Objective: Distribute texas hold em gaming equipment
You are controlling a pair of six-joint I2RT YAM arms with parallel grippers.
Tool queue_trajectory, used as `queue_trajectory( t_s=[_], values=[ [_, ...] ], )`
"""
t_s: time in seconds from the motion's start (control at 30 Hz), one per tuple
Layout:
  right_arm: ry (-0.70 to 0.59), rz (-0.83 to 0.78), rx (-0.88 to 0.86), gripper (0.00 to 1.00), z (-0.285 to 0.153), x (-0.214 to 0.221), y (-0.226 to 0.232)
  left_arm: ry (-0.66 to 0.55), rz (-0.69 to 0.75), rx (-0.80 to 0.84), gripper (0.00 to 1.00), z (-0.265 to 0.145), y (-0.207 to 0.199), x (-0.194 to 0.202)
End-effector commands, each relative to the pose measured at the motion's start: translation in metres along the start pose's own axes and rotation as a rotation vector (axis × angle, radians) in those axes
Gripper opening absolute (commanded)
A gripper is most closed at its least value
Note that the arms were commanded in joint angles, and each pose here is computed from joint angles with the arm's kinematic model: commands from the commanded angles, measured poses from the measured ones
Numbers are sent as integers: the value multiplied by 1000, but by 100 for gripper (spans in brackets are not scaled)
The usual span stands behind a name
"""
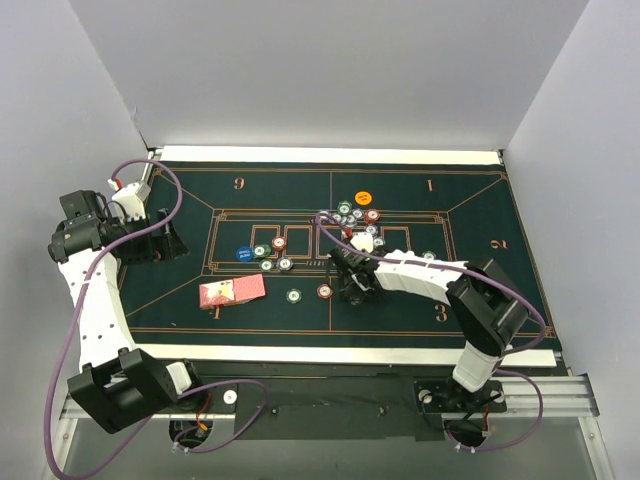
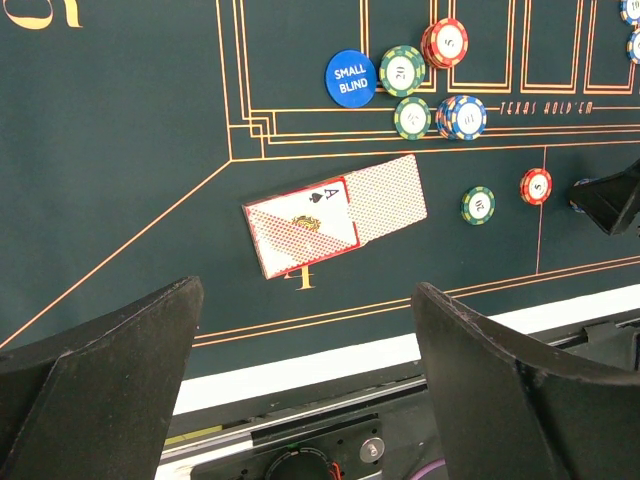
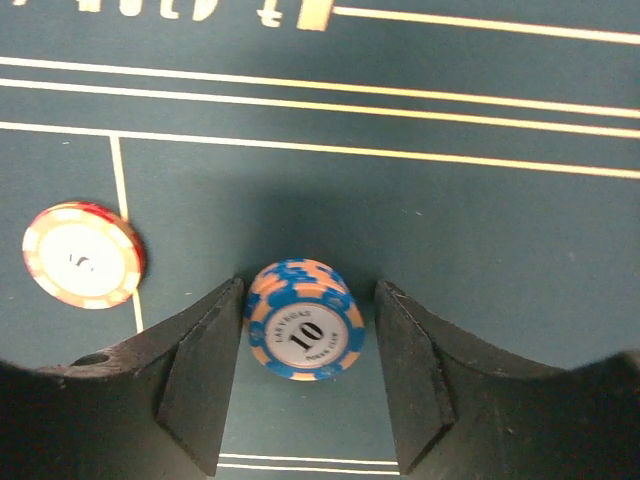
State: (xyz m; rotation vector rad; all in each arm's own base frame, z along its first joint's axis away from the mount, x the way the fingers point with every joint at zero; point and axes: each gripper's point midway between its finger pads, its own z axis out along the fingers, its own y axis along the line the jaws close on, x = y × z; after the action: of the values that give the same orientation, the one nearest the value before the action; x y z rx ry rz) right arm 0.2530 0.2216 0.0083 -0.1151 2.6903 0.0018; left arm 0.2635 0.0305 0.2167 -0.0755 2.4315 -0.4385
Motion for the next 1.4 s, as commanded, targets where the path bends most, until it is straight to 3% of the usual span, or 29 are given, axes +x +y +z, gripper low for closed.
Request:
queue_trajectory(
  t_s=[0.0, 0.17, 0.43, 0.6, 0.73, 0.8, 0.93, 1.03, 1.17, 1.37],
  values=[
    [24, 42, 182, 46, -2, 20, -53, -43, 38, 12, 97, -11, -6, -11],
    [40, 160, 319, 32, -1, 32, -103, -41, 45, 6, 97, -12, -5, -10],
    [-28, 443, 438, 31, -16, 42, -169, -33, 42, 16, 97, -8, -5, -7],
    [-12, 481, 437, 32, -18, 45, -179, -29, 46, 23, 97, -6, -4, -6],
    [2, 476, 416, 38, -16, 47, -174, -11, 51, 30, 97, -2, -3, 0],
    [-2, 464, 389, 48, -20, 44, -168, 6, 51, 42, 97, 0, -4, 4],
    [-67, 432, 340, 63, -42, 21, -155, 34, 74, 79, 97, 4, -6, 10],
    [-133, 424, 284, 67, -66, -4, -144, 57, 136, 107, 97, 7, -8, 15],
    [-176, 413, 223, 74, -90, -25, -132, 153, 249, 139, 97, 17, -12, 29],
    [-231, 387, 86, 78, -116, -46, -103, 277, 559, 192, 97, 44, -27, 51]
  ],
)
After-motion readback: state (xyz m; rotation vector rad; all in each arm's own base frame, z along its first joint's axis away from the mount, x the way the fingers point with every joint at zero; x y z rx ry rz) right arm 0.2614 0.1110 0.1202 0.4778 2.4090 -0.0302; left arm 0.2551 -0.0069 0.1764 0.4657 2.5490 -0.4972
